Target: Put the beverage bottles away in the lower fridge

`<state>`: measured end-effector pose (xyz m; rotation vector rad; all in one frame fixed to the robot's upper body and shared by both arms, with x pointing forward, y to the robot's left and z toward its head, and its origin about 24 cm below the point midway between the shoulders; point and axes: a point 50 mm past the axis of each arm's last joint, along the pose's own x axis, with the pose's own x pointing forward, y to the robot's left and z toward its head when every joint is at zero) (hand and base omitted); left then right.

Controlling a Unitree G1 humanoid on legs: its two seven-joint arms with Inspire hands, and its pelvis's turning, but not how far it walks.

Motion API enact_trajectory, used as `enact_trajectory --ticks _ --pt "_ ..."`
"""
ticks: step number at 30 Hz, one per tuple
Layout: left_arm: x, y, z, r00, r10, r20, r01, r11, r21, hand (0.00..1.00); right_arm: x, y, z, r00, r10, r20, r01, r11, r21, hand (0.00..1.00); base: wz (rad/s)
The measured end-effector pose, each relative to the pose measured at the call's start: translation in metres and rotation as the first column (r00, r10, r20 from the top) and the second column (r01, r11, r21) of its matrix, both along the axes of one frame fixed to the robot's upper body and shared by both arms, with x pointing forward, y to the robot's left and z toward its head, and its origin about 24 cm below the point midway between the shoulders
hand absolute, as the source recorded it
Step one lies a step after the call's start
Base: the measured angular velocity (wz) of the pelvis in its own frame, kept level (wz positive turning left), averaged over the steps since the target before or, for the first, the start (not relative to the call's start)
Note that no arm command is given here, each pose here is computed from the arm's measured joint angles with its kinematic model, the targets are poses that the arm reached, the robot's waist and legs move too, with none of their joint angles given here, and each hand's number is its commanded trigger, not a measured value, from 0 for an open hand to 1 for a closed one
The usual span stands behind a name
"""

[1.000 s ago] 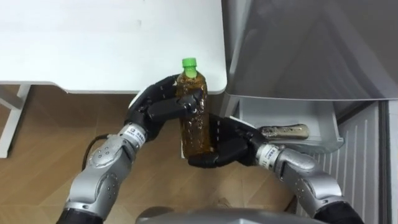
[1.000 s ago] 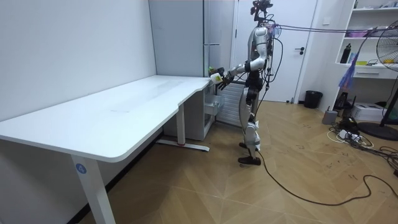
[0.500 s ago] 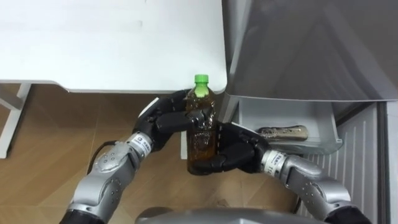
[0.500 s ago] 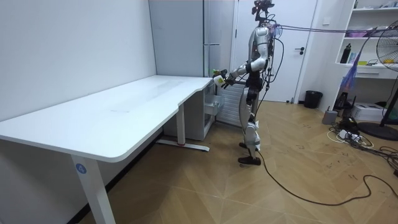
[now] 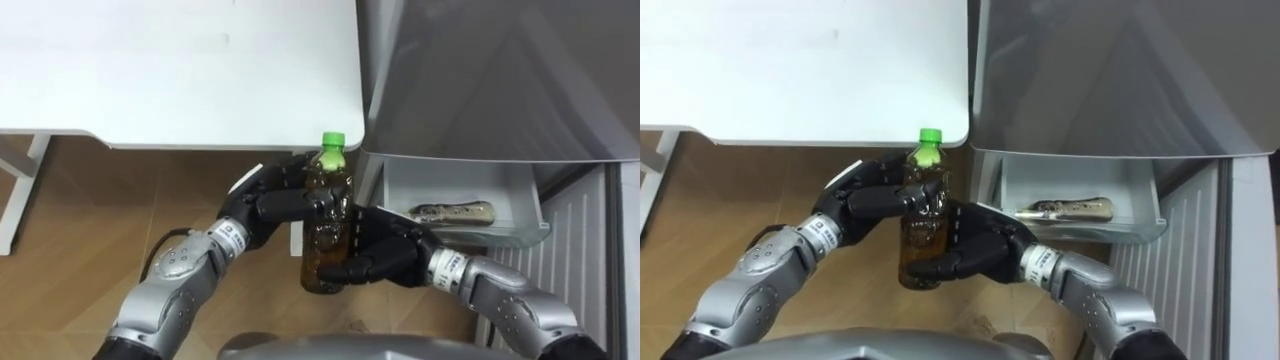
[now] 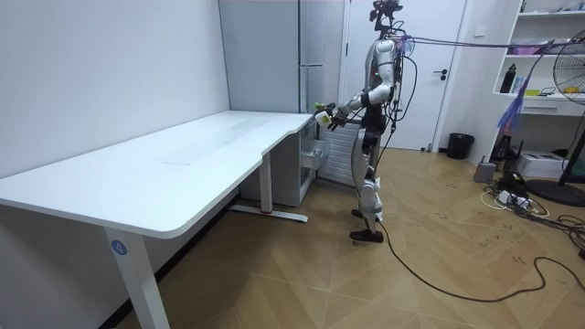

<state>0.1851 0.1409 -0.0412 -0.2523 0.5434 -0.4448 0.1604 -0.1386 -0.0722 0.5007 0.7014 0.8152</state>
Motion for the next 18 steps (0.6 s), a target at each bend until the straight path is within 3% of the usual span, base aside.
enact_trajectory --ticks 18 --pt "-0.004 -0.002 -0.004 0.999 -0.024 -0.037 0.024 1.000 0.005 1.00 -0.020 -0.012 -0.013 0.996 -0.047 -0.082 0.048 0.999 0.013 1.00 0.00"
